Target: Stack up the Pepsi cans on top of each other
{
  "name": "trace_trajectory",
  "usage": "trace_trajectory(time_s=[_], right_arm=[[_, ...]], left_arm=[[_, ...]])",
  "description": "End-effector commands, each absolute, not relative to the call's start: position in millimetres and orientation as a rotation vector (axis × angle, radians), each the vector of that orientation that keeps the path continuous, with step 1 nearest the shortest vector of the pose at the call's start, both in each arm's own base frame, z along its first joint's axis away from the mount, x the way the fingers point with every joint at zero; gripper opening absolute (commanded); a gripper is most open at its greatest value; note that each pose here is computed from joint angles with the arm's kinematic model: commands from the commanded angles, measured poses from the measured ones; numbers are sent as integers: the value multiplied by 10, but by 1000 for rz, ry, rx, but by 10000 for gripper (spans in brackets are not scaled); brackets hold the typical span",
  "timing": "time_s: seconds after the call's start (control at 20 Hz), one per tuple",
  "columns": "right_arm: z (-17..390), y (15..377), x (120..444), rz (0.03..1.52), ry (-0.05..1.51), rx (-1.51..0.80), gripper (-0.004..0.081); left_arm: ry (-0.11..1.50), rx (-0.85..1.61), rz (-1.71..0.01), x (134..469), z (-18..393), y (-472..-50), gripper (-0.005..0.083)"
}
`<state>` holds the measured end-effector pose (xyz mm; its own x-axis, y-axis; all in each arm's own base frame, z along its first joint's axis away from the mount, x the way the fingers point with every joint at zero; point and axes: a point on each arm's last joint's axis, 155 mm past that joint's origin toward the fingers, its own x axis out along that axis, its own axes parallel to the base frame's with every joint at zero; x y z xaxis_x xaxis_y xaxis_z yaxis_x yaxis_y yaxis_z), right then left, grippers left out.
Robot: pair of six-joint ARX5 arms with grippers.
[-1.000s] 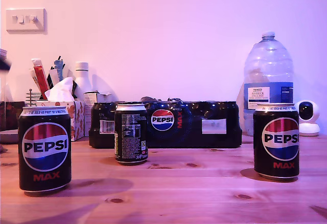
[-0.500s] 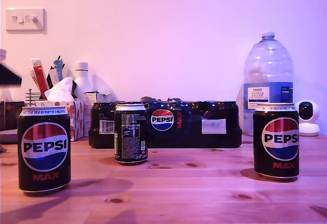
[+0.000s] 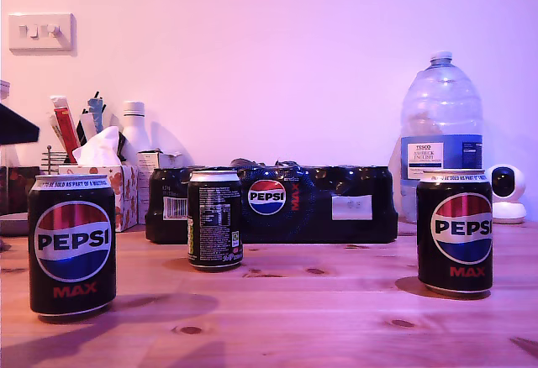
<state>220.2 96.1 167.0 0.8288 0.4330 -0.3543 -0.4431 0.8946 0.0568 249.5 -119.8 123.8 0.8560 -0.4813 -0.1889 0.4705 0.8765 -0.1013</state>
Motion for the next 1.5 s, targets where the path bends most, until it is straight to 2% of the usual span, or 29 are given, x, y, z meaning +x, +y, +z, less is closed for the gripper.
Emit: trace_trajectory(time_s=[0.0,0.25,0.75,1.15,1.45], right_arm=[[1606,976,2209,470,383,-28,-12],[1606,976,2209,470,383,-28,-12],[1624,973,2217,468,375,-28,-12],[1623,973,2217,468,375,-28,-12],[1625,972,2219,467,374,-29,-12]], left_arm=[[224,-43,-507,2510,1154,-1218,783],[301,-37,-504,2595,922,-1249,783],[351,-28,-536,2755,674,-1411,783],[440,-4,-533,3095,391,-1540,783],[451,14,-537,3109,314,-1546,780]])
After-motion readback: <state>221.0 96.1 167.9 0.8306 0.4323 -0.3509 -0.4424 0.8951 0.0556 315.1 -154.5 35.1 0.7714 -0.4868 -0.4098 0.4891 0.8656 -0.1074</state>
